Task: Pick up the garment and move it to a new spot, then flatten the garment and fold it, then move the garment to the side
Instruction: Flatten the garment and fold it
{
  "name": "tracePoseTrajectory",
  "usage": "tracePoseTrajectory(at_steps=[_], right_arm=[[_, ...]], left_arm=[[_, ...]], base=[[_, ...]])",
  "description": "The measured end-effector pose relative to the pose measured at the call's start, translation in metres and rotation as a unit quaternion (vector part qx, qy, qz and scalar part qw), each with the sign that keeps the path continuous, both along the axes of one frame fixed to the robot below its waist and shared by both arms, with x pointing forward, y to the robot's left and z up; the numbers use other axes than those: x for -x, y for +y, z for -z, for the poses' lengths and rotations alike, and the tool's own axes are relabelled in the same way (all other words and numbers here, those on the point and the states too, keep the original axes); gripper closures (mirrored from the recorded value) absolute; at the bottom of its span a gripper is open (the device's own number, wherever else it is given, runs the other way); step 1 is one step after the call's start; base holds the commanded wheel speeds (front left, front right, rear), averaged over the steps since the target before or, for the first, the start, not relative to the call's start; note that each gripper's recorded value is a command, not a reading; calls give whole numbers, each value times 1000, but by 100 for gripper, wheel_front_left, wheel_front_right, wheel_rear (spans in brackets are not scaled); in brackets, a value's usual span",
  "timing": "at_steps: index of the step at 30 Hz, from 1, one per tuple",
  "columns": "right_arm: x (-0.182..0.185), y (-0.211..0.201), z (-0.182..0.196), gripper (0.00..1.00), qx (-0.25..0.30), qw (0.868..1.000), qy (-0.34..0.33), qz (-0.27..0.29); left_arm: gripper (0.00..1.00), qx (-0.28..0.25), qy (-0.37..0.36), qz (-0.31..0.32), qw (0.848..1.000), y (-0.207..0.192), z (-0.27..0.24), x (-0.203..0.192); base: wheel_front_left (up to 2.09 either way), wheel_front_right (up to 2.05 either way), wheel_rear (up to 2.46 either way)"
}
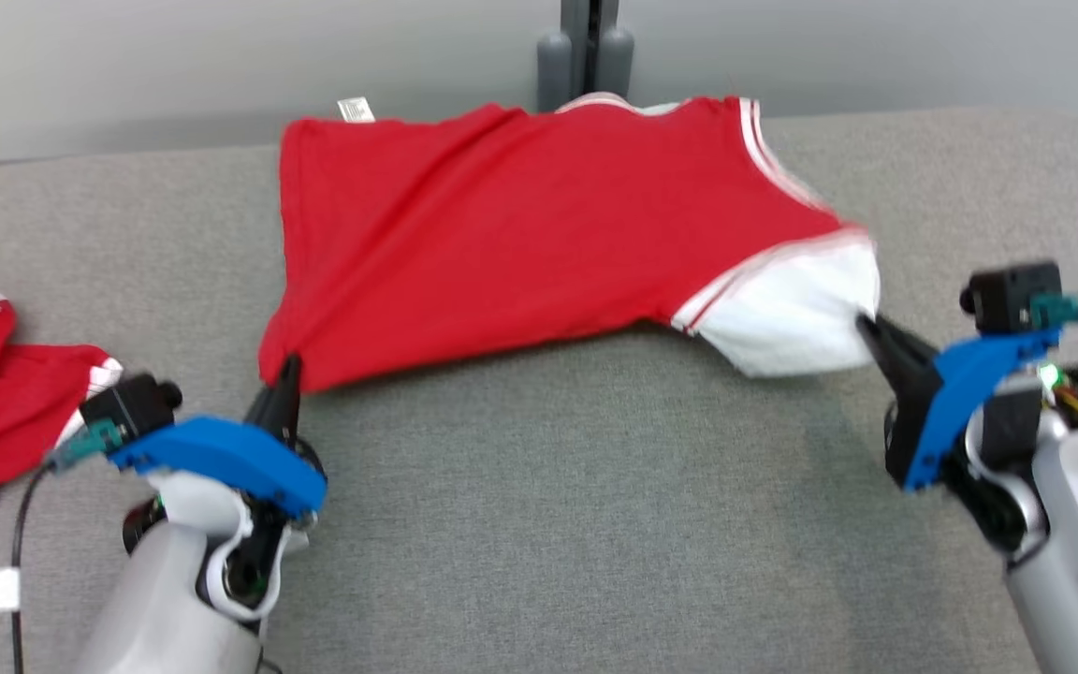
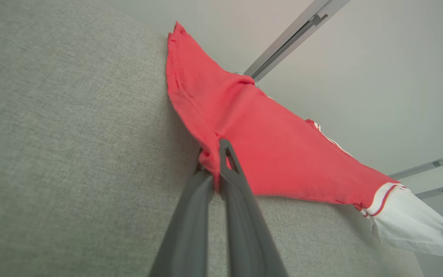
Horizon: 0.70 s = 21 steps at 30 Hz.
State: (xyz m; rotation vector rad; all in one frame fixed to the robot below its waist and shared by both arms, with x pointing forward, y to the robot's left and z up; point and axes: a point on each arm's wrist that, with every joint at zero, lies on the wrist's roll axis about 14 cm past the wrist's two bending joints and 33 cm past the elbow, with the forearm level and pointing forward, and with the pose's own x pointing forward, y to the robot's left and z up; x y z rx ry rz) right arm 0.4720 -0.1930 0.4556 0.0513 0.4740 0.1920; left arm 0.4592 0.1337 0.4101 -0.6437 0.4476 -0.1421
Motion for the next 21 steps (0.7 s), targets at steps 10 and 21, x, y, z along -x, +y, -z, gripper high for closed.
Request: tracePoseTrajectory(at_steps=[10,21], right_arm=[[96,4,29,100,-10,995,95,33],[173,9,37,100,-1,979,201,37]], left_arm=[[100,-61,9,-3,998,15,14,60],[100,-138,54,-3,989,32,34,100]], base=[[0,0,0],[0,0,0]])
